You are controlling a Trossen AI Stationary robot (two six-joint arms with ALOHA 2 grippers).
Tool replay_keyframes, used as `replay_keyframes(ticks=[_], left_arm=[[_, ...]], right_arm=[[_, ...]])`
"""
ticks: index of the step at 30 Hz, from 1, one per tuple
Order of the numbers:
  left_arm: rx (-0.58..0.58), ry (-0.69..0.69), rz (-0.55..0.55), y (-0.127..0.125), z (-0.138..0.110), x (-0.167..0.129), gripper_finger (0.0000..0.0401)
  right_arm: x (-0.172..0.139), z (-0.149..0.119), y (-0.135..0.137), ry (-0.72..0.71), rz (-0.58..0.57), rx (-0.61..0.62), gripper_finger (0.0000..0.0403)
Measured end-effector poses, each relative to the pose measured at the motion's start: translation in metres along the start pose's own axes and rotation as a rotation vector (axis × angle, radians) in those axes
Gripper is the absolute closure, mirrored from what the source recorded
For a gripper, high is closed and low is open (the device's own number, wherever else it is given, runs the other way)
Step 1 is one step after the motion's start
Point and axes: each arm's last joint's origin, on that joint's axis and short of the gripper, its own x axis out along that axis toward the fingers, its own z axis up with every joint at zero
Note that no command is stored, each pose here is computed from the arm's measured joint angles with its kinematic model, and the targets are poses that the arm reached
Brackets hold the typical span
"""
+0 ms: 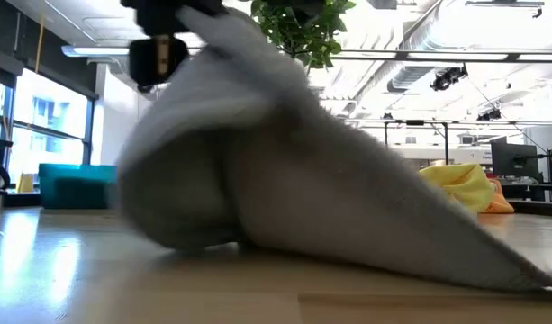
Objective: Fold microfiber towels
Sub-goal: Fold the gray towel
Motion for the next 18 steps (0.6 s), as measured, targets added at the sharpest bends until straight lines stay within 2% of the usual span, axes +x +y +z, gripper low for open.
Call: replay_keyframes(ticks=[4, 10, 14, 18], left_arm=[[-0.021, -0.12, 0.074, 0.008, 0.012, 0.0, 0.04], [-0.125, -0.275, 0.288, 0.032, 0.029, -0.004, 0.04], [-0.15, -0.278, 0.375, 0.045, 0.034, -0.006, 0.04], [-0.16, -0.261, 0.416, 0.052, 0.036, -0.008, 0.04]], right_arm=[[-0.012, -0.003, 0.0, 0.069, -0.054, 0.156, 0.0254], [-0.017, -0.02, 0.004, 0.232, -0.21, 0.407, 0.0254], [-0.008, -0.042, 0.012, 0.336, -0.346, 0.538, 0.0254], [0.0, -0.068, 0.024, 0.346, -0.39, 0.632, 0.0254]])
